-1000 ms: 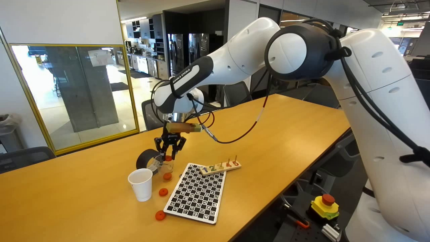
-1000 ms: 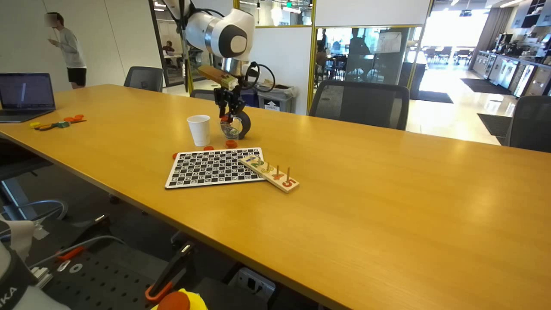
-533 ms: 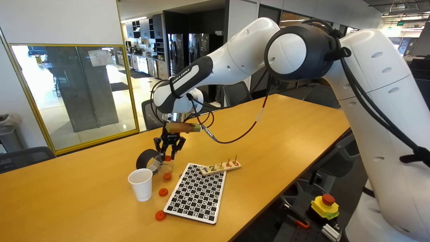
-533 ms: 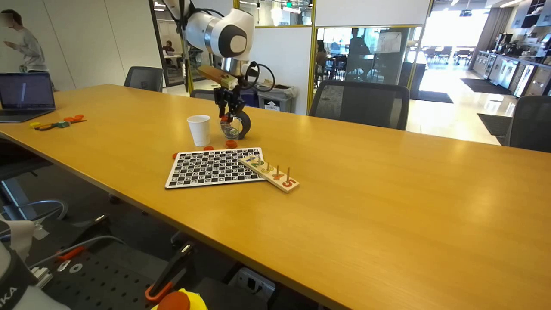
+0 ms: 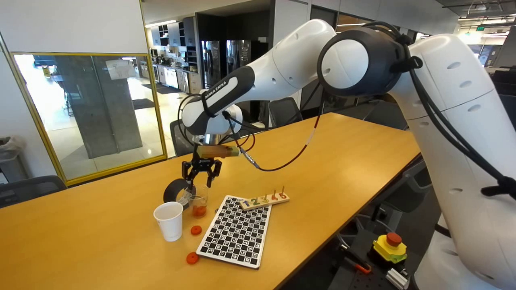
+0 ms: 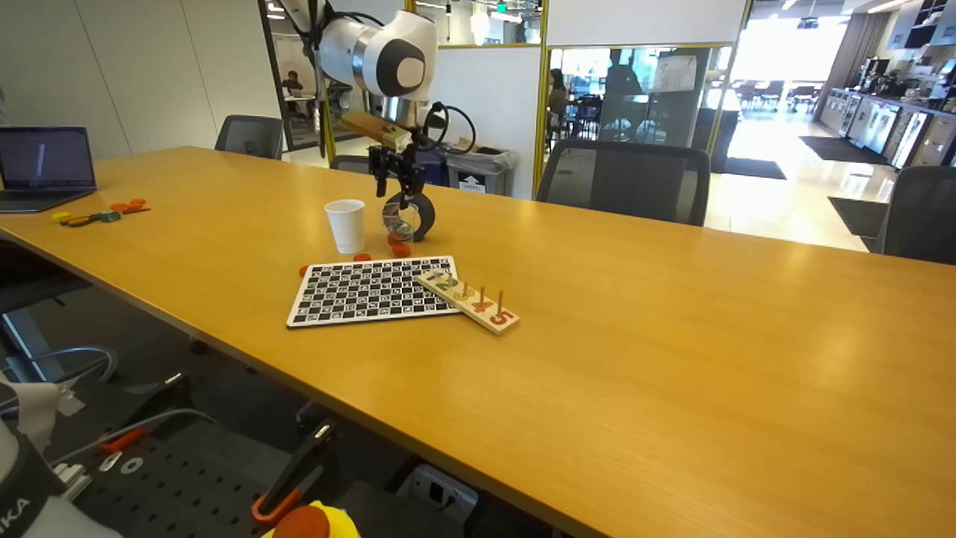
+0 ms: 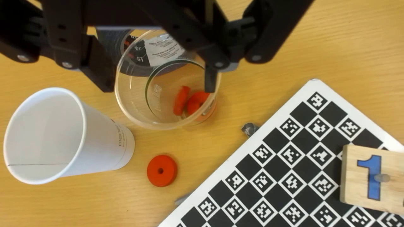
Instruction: Pick up the orange tokens from the table and put it in the colourless cup. Pick up the blue token and put it in the white cup.
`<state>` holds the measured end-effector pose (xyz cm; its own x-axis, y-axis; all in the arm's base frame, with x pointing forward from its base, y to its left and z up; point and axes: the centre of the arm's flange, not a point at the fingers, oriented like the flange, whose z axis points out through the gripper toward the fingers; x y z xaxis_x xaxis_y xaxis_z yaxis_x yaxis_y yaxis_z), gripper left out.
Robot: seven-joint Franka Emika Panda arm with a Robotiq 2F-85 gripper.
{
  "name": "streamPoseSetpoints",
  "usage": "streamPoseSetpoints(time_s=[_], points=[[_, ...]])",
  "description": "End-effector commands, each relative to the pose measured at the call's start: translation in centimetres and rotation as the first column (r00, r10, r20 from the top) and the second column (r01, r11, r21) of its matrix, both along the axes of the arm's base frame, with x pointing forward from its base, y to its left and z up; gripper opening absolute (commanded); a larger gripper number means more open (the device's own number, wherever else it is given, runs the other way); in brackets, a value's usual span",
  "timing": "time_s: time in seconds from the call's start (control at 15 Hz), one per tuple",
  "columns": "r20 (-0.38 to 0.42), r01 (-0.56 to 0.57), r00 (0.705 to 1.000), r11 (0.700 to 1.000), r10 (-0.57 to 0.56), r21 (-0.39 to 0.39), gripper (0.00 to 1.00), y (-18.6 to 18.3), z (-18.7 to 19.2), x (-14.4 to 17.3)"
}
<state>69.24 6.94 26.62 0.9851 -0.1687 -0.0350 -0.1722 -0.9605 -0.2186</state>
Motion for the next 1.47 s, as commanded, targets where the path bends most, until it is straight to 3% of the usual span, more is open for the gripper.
streamPoseSetpoints(time_s=[0.0, 0.2, 0.47, 0.8, 1.07, 1.27, 1.4], points=[[0.065, 0.008, 0.998, 0.998, -0.005, -0.057, 1.0, 0.4, 2.9, -1.4], [0.091, -0.021, 0.995, 0.994, 0.031, -0.111, 1.0, 1.2, 4.0, -3.1], [0.045, -0.151, 0.986, 0.967, 0.163, -0.204, 1.0, 3.2, 2.7, -6.8], [0.042, -0.301, 0.944, 0.907, 0.327, -0.295, 1.0, 5.9, -0.8, -10.1], [0.069, -0.396, 0.895, 0.855, 0.441, -0.336, 1.0, 7.3, -4.0, -10.5], [0.101, -0.412, 0.881, 0.855, 0.462, -0.314, 1.0, 7.9, -5.8, -10.5], [0.11, -0.394, 0.892, 0.872, 0.439, -0.288, 1.0, 8.2, -6.9, -10.0]])
